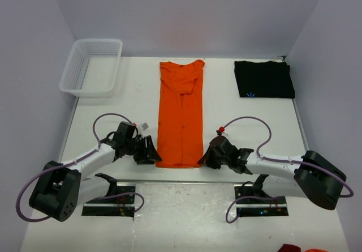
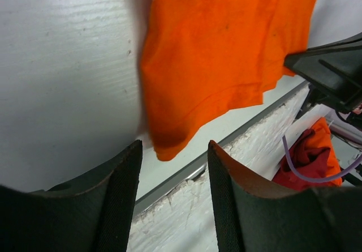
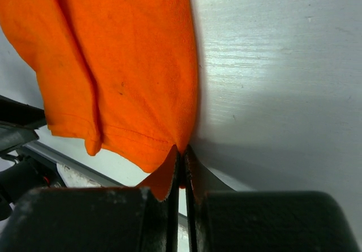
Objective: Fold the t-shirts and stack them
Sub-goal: Rotate the tshirt 90 degrees, then grab the bottom of the folded rectangular tshirt with both arms
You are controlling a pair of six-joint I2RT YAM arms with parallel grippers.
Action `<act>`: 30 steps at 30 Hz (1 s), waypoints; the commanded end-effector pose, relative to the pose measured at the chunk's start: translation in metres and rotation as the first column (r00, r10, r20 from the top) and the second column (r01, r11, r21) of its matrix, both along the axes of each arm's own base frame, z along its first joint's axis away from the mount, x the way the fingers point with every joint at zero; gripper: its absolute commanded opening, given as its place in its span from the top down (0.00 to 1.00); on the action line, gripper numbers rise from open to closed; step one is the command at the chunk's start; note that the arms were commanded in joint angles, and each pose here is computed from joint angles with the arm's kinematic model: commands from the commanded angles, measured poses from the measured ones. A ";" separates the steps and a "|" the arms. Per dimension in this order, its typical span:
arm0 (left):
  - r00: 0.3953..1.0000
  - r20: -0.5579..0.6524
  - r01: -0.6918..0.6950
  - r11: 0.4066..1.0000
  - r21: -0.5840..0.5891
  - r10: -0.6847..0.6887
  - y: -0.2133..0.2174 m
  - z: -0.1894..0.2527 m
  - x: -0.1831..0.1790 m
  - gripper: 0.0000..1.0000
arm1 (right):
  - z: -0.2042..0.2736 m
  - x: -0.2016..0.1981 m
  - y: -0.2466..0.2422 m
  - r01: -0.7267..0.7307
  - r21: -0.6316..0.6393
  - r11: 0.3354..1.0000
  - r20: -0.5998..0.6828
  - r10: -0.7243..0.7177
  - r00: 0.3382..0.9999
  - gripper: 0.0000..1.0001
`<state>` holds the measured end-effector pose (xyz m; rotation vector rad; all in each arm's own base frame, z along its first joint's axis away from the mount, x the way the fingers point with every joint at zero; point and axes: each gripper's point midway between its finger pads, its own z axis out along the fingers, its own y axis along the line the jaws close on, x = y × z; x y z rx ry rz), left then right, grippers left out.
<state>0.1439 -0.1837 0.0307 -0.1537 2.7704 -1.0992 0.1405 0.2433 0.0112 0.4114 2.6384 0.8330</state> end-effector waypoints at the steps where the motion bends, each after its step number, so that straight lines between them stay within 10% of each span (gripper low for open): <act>1: 0.999 -0.031 -0.008 0.999 0.034 0.009 0.002 -0.010 -0.006 0.49 | -0.019 -0.007 -0.026 0.022 -0.112 0.993 -0.017 -0.024 1.000 1.00; 19: 0.996 -0.089 -0.005 0.996 0.091 0.013 0.002 -0.038 -0.013 0.52 | -0.018 -0.008 -0.028 0.024 -0.114 0.993 -0.013 -0.026 1.000 1.00; 22: 0.996 -0.093 0.002 0.997 0.081 0.006 0.001 -0.040 -0.015 0.69 | -0.019 -0.008 -0.029 0.020 -0.121 0.992 -0.018 -0.022 1.000 1.00; 24: 0.995 -0.101 0.008 0.997 0.071 -0.001 0.001 -0.040 -0.019 1.00 | -0.018 -0.008 -0.028 0.014 -0.130 0.991 -0.016 -0.016 1.000 1.00; 30: 0.993 -0.118 0.018 0.998 0.057 -0.011 0.002 -0.038 -0.029 1.00 | -0.023 -0.011 -0.037 0.003 -0.205 0.979 -0.024 -0.008 1.000 1.00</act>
